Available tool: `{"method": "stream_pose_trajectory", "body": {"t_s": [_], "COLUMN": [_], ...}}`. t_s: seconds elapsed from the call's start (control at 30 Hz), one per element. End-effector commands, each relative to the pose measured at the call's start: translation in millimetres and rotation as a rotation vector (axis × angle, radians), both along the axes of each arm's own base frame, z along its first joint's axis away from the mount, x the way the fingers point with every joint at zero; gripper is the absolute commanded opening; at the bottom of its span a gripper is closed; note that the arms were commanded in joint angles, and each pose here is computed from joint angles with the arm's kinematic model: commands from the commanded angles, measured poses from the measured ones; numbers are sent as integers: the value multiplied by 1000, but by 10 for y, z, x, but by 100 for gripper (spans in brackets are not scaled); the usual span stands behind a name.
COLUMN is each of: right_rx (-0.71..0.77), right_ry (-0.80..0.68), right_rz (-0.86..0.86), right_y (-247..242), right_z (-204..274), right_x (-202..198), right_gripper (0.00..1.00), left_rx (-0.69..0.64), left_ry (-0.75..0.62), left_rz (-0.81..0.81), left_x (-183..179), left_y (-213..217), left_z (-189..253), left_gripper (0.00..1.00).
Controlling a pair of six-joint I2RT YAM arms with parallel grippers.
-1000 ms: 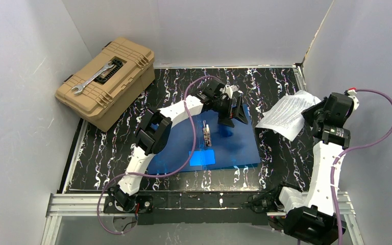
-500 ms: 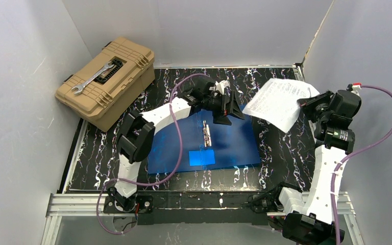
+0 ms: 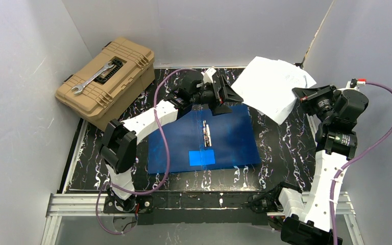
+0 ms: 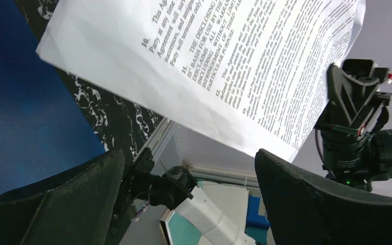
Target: Put the files into the folder
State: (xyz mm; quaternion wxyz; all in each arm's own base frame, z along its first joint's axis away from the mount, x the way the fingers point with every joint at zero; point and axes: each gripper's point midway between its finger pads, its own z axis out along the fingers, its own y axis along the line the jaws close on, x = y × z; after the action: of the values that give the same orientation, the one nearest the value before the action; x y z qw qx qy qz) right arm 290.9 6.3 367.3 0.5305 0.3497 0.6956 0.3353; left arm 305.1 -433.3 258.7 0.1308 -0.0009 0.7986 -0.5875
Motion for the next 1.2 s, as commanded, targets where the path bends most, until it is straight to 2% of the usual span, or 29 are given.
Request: {"method": "stream_pose_trajectory", "body": {"t_s": [0.0,0.23,0.37,0.67,0.73,0.77,1.1,1.17], "right_rx": [47,75,98,84,76,73,21,23], "right_ry": [-130,-141,-136,-89,-73,-62,109,148], "right_rz": [69,92,111,94,91,89,27,12], "right_y": [155,227,265,221,203,193,3,-26], "right_z": [433,447,357,-4,-126,-199,-1180,-1400], "right_x": [-47,-89,-87,-35,-13,3,129,126], "right_gripper": [1,1,1,1,1,1,1,7], "left_rx": [-103,-149,-181,-168,-160,-156,-113,-102], "left_ry": [-13,-15,-31,-55,-54,-54,-116,-112], "left_rz": [80,183,205,228,225,225,216,212], "left_x": [76,229,306,507,554,577,797,829], "left_y": [14,42,13,-83,-114,-124,-109,-110], "left_z": [411,485,558,475,410,381,184,102], "left_gripper": [98,94,82,25,6,0,0,0]}}
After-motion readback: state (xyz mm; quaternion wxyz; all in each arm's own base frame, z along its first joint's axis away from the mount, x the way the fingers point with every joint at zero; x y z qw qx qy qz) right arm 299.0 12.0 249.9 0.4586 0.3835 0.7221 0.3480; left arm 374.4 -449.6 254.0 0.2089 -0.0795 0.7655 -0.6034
